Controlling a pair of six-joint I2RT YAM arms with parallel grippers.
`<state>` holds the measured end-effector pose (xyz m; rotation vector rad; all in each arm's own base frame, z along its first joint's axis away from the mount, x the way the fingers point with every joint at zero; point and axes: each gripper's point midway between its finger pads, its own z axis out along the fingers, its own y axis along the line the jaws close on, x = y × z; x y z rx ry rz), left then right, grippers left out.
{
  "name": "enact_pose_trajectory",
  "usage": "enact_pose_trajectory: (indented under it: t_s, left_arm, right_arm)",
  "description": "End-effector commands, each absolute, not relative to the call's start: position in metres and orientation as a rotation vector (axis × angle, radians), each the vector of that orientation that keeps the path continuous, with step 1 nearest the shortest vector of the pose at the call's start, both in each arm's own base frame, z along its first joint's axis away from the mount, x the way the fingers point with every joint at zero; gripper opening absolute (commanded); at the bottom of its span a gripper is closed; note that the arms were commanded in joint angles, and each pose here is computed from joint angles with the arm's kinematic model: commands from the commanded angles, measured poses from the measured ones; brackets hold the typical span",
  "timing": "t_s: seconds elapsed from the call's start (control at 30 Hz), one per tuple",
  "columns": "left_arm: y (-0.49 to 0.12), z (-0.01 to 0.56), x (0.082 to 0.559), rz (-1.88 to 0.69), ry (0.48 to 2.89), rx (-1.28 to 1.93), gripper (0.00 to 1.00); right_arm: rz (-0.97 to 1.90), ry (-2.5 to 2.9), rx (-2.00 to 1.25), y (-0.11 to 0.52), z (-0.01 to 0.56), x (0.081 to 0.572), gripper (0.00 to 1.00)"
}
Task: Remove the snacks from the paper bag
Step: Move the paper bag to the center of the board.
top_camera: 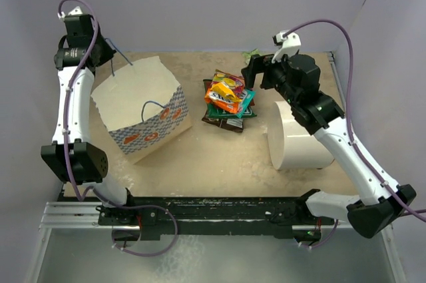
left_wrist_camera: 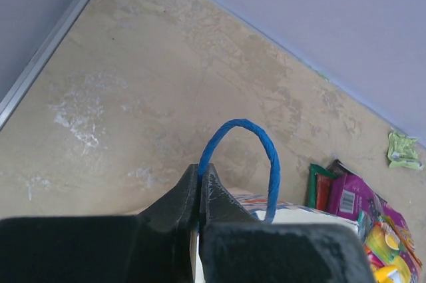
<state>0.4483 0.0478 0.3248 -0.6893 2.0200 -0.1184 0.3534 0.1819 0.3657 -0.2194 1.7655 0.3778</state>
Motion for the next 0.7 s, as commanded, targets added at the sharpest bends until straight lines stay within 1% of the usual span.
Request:
enact_pose_trajectory:
  t_s: [0.0,0.07,0.17,0.23,0.37,0.43,0.53,0.67]
  left_arm:
    - [0.051,0.373,0.463,-0.149,1.893,-0.586,0.05]
    - [0.048,0.375,0.457,-0.161,1.894,-0.575,0.18]
    - [0.045,0.383,0.442,-0.172,1.88,-0.561,0.49]
    - [0.043,0.392,0.434,-0.172,1.861,-0.537,0.61]
    - [0.049,0.409,0.41,-0.115,1.844,-0.543,0.85]
    - [0.048,0.42,0.396,-0.109,1.839,-0.537,0.93]
    - [0.039,0.438,0.373,-0.134,1.822,-0.494,1.0]
    - [0.012,0.483,0.337,-0.217,1.719,-0.283,0.99]
  right_arm:
    - [0.369,1.721,-0.102,0.165,0.395,0.346,1.0]
    - [0.292,1.702,-0.028,0.147,0.399,0.348,1.0]
    - [0.295,1.713,0.042,0.141,0.4,0.345,1.0]
    - [0.243,1.727,0.087,0.129,0.397,0.345,1.0]
    - [0.251,1.764,0.094,0.128,0.394,0.338,1.0]
    - [0.267,1.775,0.075,0.13,0.393,0.334,1.0]
    - [0.262,1.786,0.065,0.126,0.397,0.324,1.0]
    - [0.21,1.773,0.095,0.105,0.407,0.307,1.0]
